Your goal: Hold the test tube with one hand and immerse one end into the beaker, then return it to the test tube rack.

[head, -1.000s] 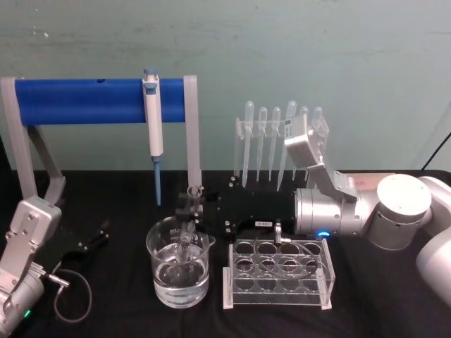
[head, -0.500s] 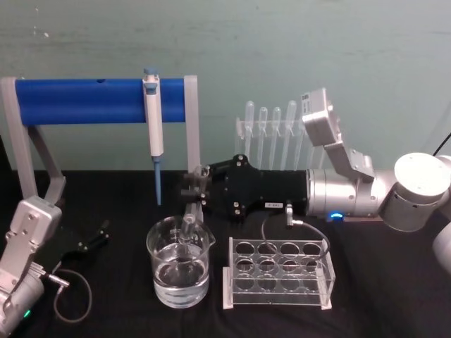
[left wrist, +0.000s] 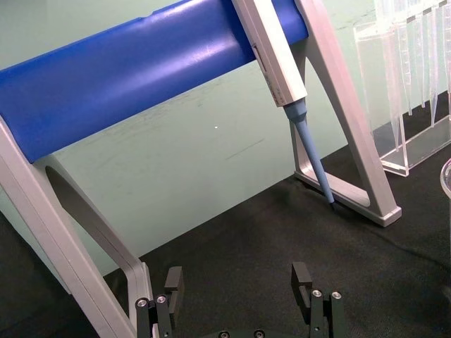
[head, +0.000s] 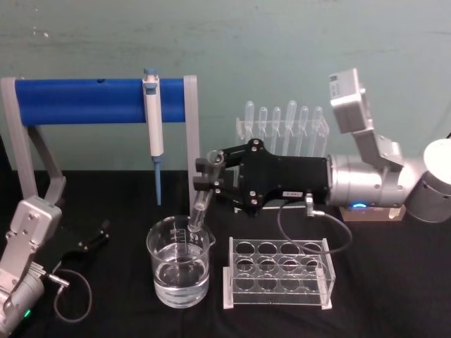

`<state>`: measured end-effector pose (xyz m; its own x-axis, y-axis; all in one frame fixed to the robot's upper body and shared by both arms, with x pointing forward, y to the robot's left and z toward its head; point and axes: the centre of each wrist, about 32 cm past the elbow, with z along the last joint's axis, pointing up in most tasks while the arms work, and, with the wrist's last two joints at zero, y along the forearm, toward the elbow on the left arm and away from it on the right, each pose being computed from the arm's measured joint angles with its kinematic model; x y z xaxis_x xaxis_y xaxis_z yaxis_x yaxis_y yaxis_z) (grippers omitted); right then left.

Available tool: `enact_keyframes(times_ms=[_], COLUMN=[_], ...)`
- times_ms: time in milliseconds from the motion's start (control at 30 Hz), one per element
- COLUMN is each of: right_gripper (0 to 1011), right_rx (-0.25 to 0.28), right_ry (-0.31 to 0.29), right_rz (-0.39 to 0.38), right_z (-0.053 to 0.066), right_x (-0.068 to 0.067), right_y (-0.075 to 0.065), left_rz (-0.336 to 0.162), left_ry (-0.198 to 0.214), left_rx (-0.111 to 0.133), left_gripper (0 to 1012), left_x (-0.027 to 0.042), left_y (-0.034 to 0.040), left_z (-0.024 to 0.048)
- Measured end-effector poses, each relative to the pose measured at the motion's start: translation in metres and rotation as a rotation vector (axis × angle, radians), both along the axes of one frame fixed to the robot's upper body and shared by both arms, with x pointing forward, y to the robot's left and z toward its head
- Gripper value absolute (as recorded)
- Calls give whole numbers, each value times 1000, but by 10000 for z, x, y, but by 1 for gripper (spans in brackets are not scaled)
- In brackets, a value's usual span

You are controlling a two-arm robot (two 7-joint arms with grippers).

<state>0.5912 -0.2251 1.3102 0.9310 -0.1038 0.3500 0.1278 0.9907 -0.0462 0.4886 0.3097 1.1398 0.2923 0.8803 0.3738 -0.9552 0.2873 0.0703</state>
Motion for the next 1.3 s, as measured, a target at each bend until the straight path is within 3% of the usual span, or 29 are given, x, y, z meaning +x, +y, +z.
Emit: enact_keyframes(times_ms=[200,500,867,1300], right_gripper=[226,226,226,226], right_rx=[1,-12,-22,-28], right_ry=[-22,-37,0,24], right_rz=[-30,-98,-159,-197], right_z=[70,51,-176,-373], right_x=[-139,-403,-641,-663], right_y=[-155,-441,-694,-785], left_rz=[0,0,0,0], left_ry=[0,0,0,0], left_rx=[0,0,0,0], left_gripper=[1000,1000,1000,1000], left_x=[0,0,0,0], left_y=[0,0,0,0], left_z=[0,0,0,0])
